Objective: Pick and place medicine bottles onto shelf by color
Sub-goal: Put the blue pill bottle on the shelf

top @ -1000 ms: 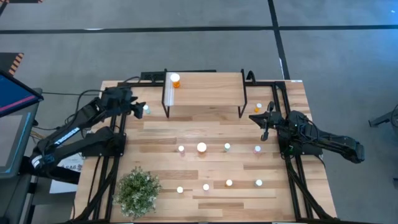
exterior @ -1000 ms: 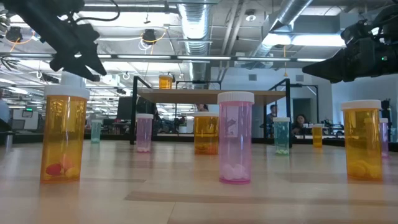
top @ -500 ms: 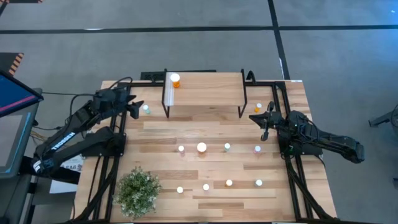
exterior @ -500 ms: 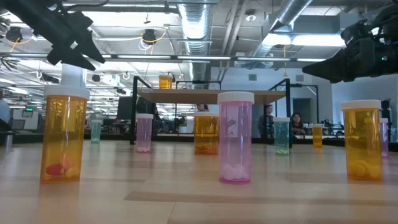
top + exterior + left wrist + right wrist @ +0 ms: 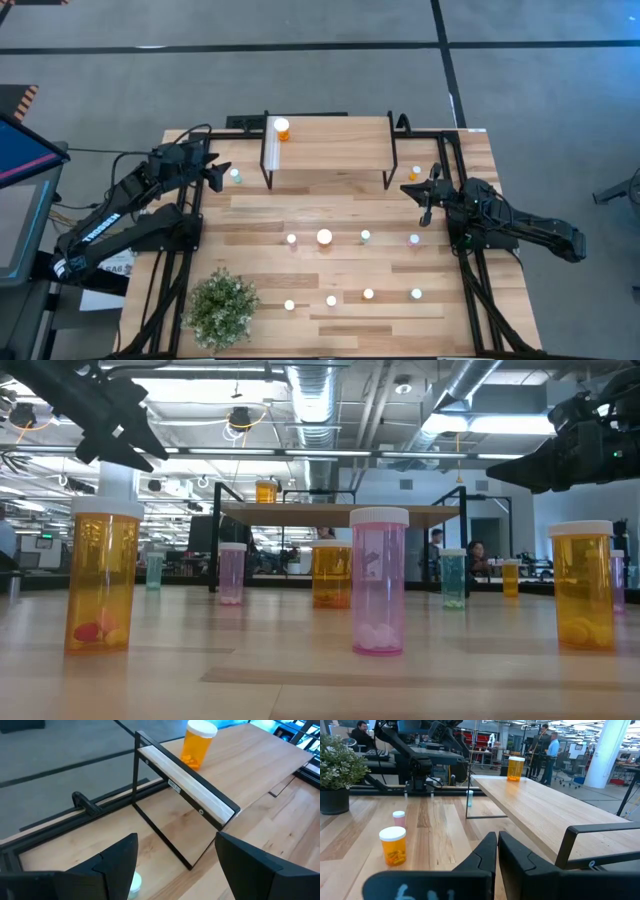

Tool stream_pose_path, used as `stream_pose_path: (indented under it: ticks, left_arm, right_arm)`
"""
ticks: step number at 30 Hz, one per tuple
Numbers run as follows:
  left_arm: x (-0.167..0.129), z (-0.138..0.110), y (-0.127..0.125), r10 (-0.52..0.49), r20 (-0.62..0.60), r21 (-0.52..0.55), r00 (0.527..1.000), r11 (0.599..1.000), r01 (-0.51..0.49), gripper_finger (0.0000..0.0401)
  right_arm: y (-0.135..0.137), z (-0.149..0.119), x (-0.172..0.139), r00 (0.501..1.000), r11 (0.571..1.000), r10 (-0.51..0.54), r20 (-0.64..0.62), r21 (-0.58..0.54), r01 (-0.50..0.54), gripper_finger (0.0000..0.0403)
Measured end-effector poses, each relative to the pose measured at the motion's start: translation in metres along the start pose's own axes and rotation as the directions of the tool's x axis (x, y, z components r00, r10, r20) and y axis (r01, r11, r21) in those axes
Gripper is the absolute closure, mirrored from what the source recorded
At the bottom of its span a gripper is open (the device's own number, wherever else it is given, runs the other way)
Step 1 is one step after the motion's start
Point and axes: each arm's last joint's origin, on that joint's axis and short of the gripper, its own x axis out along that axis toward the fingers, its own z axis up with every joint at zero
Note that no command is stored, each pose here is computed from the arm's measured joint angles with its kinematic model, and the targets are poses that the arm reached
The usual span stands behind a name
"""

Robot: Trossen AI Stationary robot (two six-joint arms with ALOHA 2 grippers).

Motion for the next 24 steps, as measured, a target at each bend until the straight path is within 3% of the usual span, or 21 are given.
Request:
stream_pose_path:
  ticks: [24]
  left_arm:
    - [-0.0078, 0.0027, -0.0033, -0.113, 0.056, 0.035, 0.992, 0.993, 0.111, 0.0150]
  right_arm:
    - [0.0000, 0.0000, 0.0000, 1.000, 1.000, 0.000, 0.000, 0.000, 0.000, 0.0360]
